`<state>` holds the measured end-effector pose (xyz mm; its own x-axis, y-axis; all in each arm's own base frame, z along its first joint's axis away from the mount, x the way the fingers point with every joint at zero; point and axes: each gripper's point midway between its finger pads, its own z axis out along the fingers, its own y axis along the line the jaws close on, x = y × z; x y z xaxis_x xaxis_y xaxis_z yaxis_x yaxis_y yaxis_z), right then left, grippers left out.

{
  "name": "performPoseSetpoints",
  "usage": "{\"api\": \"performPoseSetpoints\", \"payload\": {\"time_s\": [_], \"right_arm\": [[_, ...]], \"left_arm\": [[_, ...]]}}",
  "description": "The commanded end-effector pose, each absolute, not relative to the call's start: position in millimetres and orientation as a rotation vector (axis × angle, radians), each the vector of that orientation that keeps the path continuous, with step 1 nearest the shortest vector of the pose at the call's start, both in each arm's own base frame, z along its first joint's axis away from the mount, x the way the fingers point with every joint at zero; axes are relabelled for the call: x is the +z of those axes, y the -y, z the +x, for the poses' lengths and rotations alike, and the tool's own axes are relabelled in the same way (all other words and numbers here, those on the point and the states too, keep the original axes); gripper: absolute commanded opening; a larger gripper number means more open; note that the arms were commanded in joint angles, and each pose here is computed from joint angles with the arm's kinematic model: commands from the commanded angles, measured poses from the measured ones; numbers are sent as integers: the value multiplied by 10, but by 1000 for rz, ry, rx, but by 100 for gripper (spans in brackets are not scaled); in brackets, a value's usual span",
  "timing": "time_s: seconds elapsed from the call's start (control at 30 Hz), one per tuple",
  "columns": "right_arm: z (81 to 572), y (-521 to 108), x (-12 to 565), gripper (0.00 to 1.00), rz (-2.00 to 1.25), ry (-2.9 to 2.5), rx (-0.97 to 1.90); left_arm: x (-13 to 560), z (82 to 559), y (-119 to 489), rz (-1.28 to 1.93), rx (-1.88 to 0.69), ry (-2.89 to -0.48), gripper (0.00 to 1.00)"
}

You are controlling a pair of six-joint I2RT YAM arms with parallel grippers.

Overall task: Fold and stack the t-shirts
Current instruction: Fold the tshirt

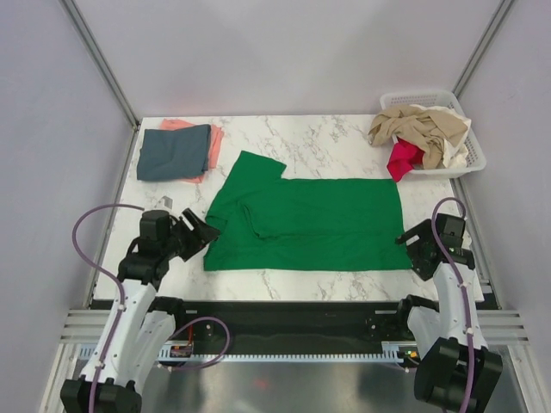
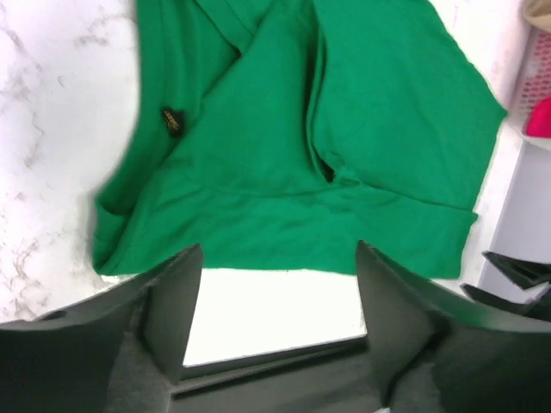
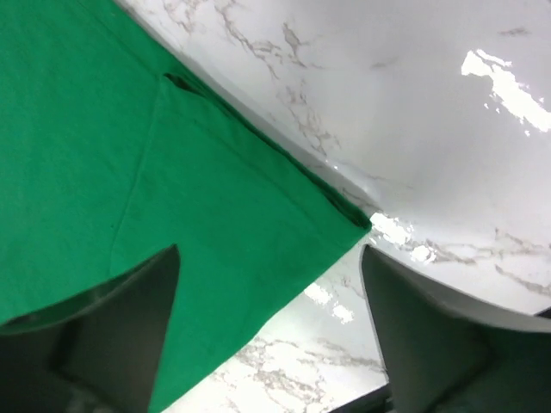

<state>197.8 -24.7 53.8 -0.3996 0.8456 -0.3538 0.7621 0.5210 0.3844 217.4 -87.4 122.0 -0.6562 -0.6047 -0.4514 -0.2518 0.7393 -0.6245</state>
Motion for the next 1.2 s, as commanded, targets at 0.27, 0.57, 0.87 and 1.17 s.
{"api": "performPoseSetpoints", "payload": {"time_s": [0.27,0.57,0.87,1.17], "right_arm": [[2281,323,1159,98,1122,-2162,278],[2577,135,1523,98,804,-2176,432],[2559,-321,1851,98,575,-2160,682],[2503,-530,2126,98,461,-2117,726]], "left_arm": [[2057,2774,920,-341,-641,-2207,96],[1637,4642,856,-155,-399,-2368,71],[1045,5574,1299,-8,-537,-2404,69],[555,5915,1498,50,-487,-2434,70]]}}
